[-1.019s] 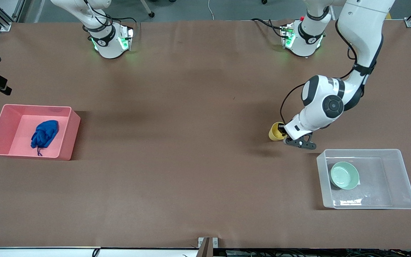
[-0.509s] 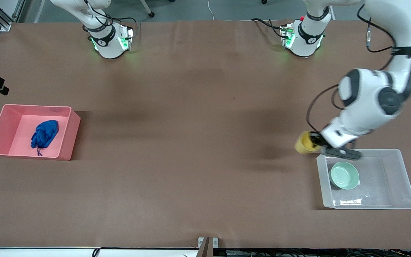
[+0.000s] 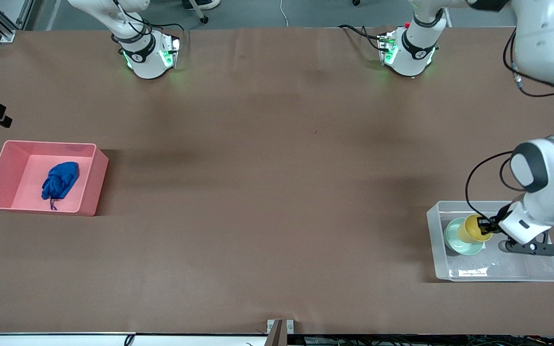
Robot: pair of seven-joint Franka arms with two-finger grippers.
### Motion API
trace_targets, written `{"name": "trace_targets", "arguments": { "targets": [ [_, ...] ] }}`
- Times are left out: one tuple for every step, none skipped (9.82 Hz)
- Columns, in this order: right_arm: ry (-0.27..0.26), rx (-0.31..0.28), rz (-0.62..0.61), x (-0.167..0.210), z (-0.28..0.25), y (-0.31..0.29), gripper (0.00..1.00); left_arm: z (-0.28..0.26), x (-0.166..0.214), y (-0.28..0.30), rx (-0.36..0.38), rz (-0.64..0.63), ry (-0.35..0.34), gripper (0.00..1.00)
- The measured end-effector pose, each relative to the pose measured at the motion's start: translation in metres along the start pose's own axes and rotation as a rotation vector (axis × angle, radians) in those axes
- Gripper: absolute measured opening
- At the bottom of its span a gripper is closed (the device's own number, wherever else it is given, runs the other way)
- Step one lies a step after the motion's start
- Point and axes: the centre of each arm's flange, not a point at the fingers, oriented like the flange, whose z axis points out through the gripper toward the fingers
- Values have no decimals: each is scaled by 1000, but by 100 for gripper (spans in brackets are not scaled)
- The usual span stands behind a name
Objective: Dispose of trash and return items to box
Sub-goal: 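Carry the yellow cup into the green bowl in the clear box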
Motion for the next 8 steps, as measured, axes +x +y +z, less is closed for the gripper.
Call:
{"name": "trace_targets", "arguments": {
  "targets": [
    [0, 0, 1, 0, 0, 1, 100, 20, -1, -6, -3, 1, -6, 5],
    [0, 0, 2, 0, 0, 1, 100, 32, -2, -11, -4, 0, -8, 6],
    [0, 0, 3, 0, 0, 2, 100, 34, -1, -13, -12, -12, -4, 11],
    [0, 0, 4, 0, 0, 2, 100, 29, 2, -14, -22, -25, 13, 26],
    [0, 0, 5, 0, 0, 3, 100, 15, 8, -16, -24, -32, 41, 40],
    [0, 0, 5, 0, 0, 3, 100, -9, 13, -17, -22, -39, 77, 56],
    [0, 0, 6, 0, 0, 3, 100, -43, 15, -17, -21, -52, 121, 69],
    [0, 0, 6, 0, 0, 3, 100, -81, 13, -17, -27, -63, 153, 83]
  ]
}}
